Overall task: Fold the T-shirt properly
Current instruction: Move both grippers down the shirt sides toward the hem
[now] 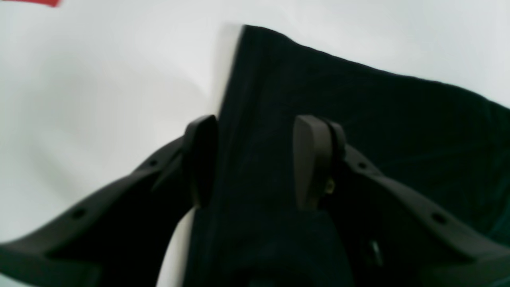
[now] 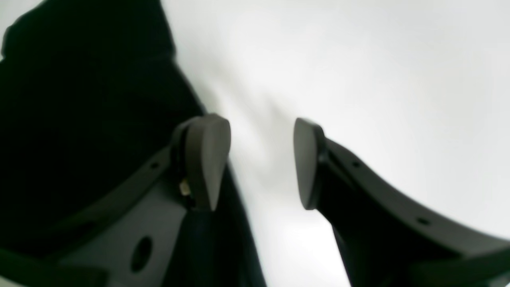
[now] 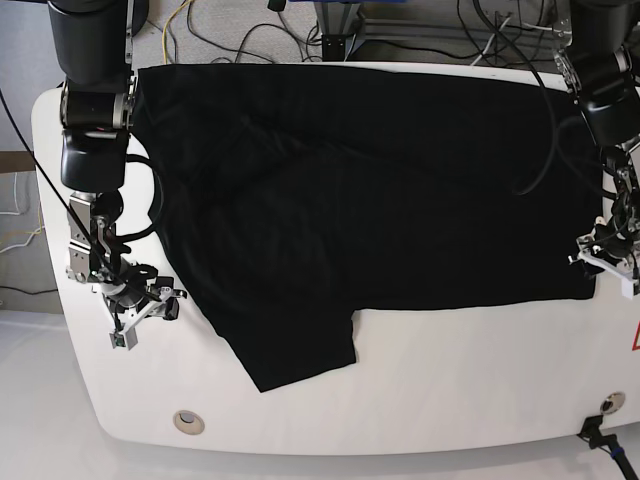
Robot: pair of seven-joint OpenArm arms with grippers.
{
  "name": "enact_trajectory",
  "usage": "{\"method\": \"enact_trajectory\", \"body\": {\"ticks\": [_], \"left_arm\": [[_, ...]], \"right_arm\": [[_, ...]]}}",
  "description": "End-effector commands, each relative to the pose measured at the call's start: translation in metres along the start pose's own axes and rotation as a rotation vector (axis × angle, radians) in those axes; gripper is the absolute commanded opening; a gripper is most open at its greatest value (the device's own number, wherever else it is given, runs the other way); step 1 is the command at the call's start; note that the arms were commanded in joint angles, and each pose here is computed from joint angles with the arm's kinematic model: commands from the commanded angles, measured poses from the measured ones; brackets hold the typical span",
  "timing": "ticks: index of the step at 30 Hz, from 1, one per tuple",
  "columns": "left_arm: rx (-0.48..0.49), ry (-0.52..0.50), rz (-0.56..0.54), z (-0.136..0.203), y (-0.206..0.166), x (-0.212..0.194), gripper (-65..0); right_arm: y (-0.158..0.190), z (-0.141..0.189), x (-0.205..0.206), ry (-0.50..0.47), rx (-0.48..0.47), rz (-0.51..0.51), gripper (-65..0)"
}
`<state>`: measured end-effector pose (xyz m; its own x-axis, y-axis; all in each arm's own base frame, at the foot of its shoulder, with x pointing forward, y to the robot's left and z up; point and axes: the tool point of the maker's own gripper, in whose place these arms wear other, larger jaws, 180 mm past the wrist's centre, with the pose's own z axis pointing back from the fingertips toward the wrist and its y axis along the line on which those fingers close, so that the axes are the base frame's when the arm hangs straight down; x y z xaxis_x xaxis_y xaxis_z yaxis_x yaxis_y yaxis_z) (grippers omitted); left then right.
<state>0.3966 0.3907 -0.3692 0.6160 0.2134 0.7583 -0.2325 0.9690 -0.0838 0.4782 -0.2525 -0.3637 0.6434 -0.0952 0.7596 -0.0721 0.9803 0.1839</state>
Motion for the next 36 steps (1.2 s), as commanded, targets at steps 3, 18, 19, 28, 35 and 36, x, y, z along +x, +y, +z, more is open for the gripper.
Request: {"method": "enact_trajectory", "body": {"ticks": [3, 18, 19, 28, 35, 36], "left_arm": [[0.001, -0.090, 0.023, -0.002, 0.005, 0.031, -36.2], [0.022, -0.087, 0.018, 0.001, 0.017, 0.031, -36.6], [0.022, -0.087, 0.018, 0.001, 0.017, 0.031, -36.3], [0.040, -0.093, 0.012, 0.006, 0.028, 0.035, -36.0], [0.041, -0.104, 0.011, 0.006, 0.027, 0.039, -36.3], [0.040, -0.105, 0.012, 0.006, 0.027, 0.040, -36.3]], "right_arm": [[0.004, -0.012, 0.027, -0.070, 0.009, -0.026, -36.2], [0.049, -0.047, 0.025, -0.123, 0.064, -0.136, -36.2], [0.051, -0.048, 0.018, -0.112, 0.066, -0.138, -36.2], [0.073, -0.057, -0.015, -0.063, 0.100, -0.154, -36.3], [0.091, -0.061, -0.014, -0.063, 0.128, -0.157, -36.5], [0.091, -0.061, -0.014, -0.064, 0.127, -0.157, -36.5]]}}
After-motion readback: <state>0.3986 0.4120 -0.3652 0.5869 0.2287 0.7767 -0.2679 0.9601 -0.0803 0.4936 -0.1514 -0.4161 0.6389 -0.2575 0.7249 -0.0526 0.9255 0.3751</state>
